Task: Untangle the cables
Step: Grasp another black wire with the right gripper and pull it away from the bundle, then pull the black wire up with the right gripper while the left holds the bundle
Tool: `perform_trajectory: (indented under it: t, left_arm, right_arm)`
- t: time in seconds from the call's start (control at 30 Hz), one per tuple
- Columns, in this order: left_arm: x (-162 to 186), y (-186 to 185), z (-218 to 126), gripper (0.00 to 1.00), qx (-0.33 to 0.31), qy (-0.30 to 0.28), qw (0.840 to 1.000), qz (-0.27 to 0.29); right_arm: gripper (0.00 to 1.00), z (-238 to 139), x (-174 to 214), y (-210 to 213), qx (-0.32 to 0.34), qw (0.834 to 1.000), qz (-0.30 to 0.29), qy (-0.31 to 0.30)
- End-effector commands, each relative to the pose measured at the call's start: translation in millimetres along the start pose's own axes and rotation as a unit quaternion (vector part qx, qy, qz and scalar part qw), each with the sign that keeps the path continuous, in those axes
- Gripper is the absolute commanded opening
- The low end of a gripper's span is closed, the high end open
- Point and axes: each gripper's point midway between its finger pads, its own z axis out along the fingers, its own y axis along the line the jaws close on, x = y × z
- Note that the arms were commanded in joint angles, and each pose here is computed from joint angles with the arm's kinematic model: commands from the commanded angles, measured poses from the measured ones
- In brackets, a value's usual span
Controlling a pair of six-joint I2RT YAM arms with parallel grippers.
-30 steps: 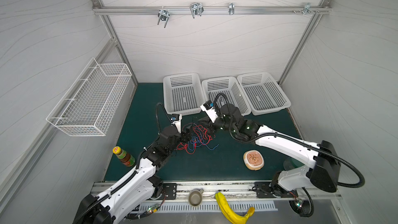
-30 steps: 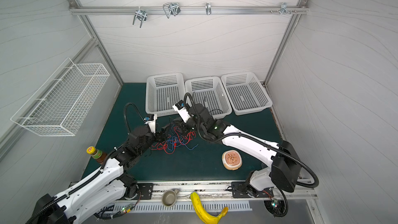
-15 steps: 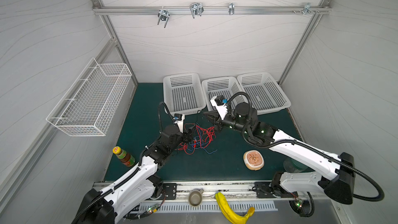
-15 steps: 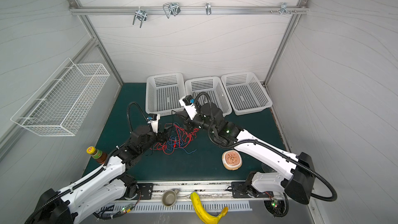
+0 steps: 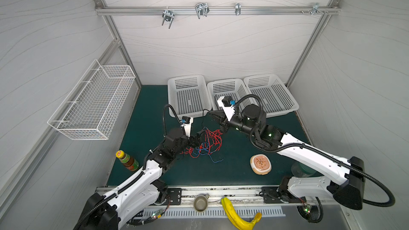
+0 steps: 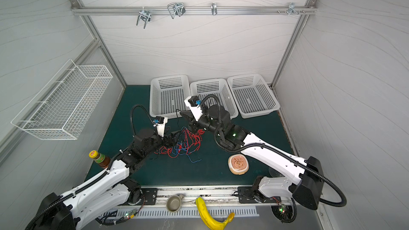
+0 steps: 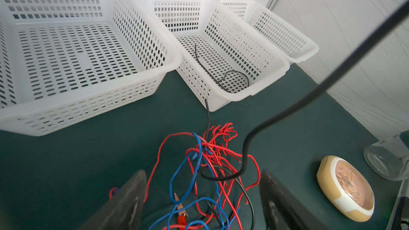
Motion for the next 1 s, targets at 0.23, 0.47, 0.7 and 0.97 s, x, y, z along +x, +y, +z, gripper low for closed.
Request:
perform_trajectory:
  t: [0.23, 0.47, 0.7, 0.97]
  left_arm:
    - [-21, 0, 14, 0.55, -0.006, -0.021, 0.999, -0.025]
    - [-31, -13, 14, 0.03, 0.02, -0.011, 0.999, -0.028]
    - [-47, -23, -1, 0.0, 0.037, -0.028, 0.999, -0.025]
    - [-64, -27, -16, 0.0, 0.038, -0.054, 0.997, -0.031]
  right_arm:
    - [0.0, -13, -37, 16, -0.035, 0.998, -0.01, -0.054]
    - [0.0, -1, -6, -5, 0.019, 1.0, -0.006, -0.011]
    - [0.0, 17, 42, -28, 0.072, 0.996, 0.009, 0.055]
    - [0.09, 40, 89, -9, 0.005, 0.993, 0.033, 0.113]
